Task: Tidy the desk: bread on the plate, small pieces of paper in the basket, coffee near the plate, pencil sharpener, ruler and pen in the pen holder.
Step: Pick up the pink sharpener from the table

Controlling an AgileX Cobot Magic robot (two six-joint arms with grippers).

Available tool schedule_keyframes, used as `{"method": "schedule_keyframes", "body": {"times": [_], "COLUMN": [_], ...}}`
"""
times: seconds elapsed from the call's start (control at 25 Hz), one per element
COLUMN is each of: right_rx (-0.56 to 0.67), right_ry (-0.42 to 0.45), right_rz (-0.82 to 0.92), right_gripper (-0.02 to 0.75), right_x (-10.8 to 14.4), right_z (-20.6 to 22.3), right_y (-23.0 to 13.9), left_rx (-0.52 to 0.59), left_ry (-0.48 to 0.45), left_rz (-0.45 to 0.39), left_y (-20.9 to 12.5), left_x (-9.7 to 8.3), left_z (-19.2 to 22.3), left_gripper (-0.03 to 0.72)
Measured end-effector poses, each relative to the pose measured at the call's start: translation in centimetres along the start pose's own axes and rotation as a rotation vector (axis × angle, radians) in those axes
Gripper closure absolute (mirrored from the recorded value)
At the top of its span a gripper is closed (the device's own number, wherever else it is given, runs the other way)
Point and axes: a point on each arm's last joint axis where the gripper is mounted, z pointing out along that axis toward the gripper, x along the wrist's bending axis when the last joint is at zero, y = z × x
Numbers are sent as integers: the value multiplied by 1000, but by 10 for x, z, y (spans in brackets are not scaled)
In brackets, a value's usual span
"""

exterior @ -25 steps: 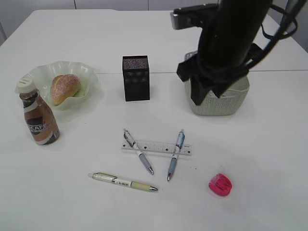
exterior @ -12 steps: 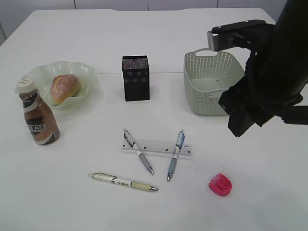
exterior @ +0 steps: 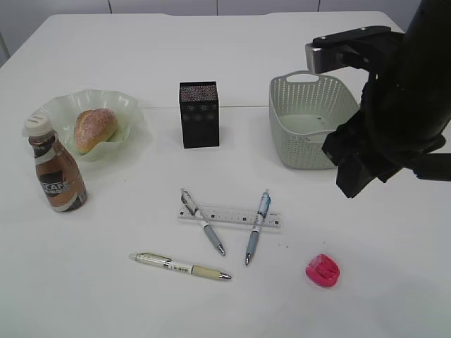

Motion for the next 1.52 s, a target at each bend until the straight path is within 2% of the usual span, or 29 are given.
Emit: {"method": "schedule_keyframes", "body": {"times": [0.12,0.28,0.44,0.76,1.24,1.52], "right_rx": [3,42,93,221,156,218], "right_ry": [-2,-2,0,20,24,36], "right_rz": [1,2,-16,-54,-142,-163], "right_gripper": [330,235,205,206,218,239], "right_x": [0,-1,-1,-1,-1,-2], "right_z": [1,14,31,81,121,149], "right_y": [0,5,10,20,19,20], "left_rx": [-2,-6,-6,-6,-6,-6], "left_ry": [0,0,0,0,0,0], "left_rz": [0,0,0,0,0,0], "left_y": [0,0,0,0,0,0], "left_x": [0,0,0,0,0,0], "left_z": [-1,-1,-1,-1,-1,-1], "left_gripper": [335,335,335,335,335,335]}}
